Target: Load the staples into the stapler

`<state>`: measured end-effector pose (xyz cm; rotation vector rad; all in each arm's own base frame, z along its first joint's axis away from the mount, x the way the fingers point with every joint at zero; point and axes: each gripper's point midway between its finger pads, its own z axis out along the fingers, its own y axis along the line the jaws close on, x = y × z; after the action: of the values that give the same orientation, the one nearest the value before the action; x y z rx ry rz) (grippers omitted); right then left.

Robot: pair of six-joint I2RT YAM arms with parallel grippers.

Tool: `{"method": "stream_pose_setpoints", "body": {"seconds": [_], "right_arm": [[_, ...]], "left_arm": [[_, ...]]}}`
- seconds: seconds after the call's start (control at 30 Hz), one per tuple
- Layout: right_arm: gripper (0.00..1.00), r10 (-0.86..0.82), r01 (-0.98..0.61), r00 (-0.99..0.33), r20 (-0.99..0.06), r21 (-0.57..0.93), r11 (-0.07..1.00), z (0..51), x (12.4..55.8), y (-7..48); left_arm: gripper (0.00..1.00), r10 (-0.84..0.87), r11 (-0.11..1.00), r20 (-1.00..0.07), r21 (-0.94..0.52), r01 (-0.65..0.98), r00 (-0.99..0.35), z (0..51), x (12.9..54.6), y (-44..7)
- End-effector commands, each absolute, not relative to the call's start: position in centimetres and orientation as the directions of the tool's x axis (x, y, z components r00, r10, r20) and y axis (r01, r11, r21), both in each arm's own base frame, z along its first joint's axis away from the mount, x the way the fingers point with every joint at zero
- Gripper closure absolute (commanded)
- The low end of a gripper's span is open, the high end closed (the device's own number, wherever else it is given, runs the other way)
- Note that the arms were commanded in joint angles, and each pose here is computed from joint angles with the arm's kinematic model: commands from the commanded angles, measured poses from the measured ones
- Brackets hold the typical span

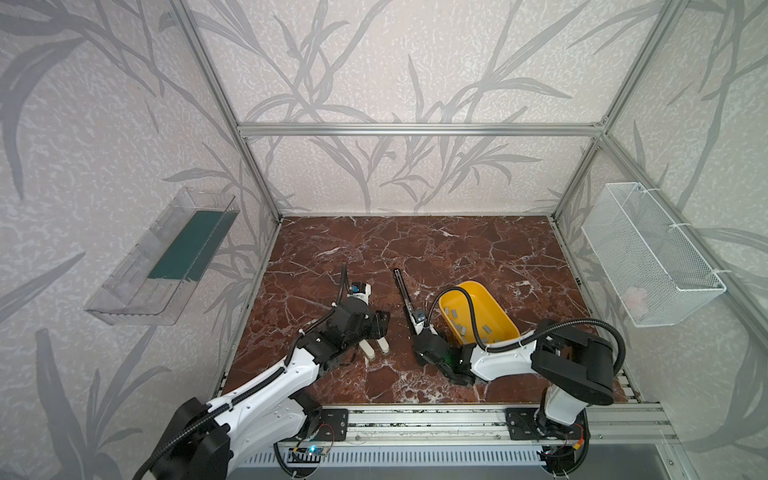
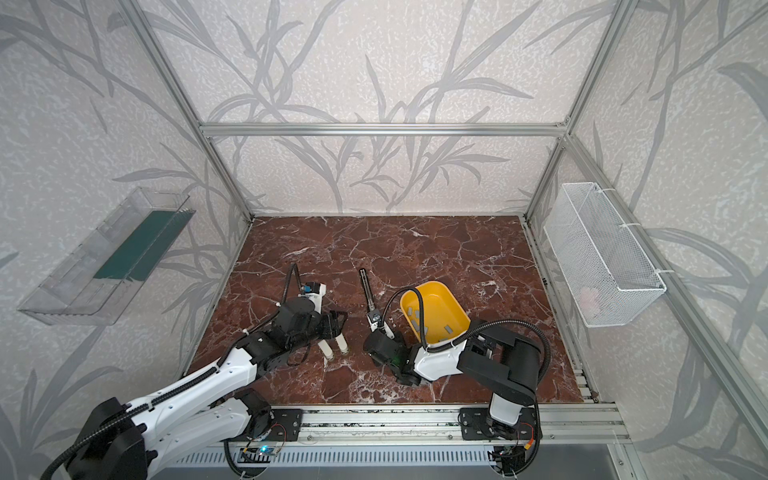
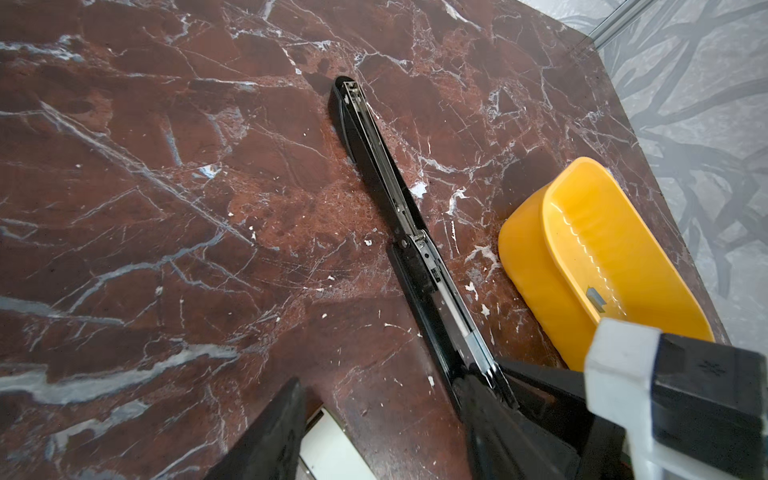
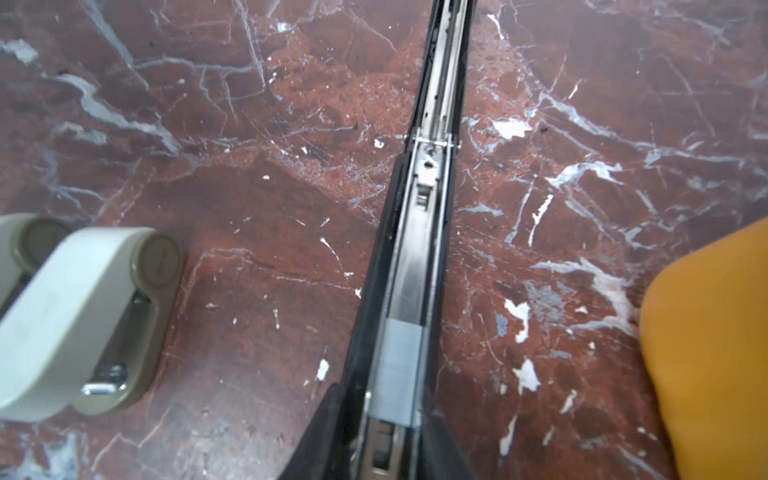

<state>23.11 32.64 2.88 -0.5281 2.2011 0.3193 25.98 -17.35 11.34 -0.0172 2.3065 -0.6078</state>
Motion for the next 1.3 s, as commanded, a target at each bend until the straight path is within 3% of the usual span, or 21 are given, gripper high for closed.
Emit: {"method": "stream_pose_setpoints", "body": {"seconds": [0.0,0.23,0.43,0.6,0.93,1.03,1.13,1.27], "right_arm": [[0.77,-0.259,-0.483,-0.566,-0.783,0.059,0.874,2.8,23.2,33.1],[0.79,-0.266,-0.494,-0.570,-0.778,0.065,0.867,2.5,22.9,33.3],[0.66,-0.258,-0.497,-0.564,-0.785,0.073,0.865,2.9,22.5,33.1],[0.66,-0.266,-0.504,-0.555,-0.788,0.063,0.862,2.9,22.2,33.0],[0.79,-0.267,-0.510,-0.545,-0.795,0.062,0.858,3.1,21.8,33.3],[0.77,-0.271,-0.506,-0.539,-0.798,0.050,0.861,3.0,21.7,33.1],[0.70,-0.240,-0.504,-0.525,-0.817,0.072,0.860,4.1,21.7,33.0],[0.71,-0.228,-0.511,-0.515,-0.826,0.082,0.856,4.3,21.5,32.8]], "left_arm": [[0.40,-0.234,0.860,-0.665,-0.482,0.168,-0.709,13.1,27.3,-18.2],[0.43,-0.245,0.854,-0.639,-0.499,0.150,-0.729,12.3,28.3,-18.7],[0.43,-0.266,0.855,-0.627,-0.505,0.122,-0.733,11.7,29.0,-18.6],[0.44,-0.276,0.855,-0.608,-0.509,0.099,-0.744,10.8,29.7,-18.6],[0.46,-0.312,0.874,-0.572,-0.486,0.007,-0.758,8.5,31.0,-17.7],[0.45,-0.322,0.873,-0.577,-0.488,0.000,-0.750,8.4,31.2,-17.6],[0.45,-0.323,0.869,-0.576,-0.495,0.006,-0.751,8.4,31.2,-17.8],[0.45,-0.321,0.863,-0.577,-0.505,0.019,-0.751,8.5,31.2,-18.1]]}}
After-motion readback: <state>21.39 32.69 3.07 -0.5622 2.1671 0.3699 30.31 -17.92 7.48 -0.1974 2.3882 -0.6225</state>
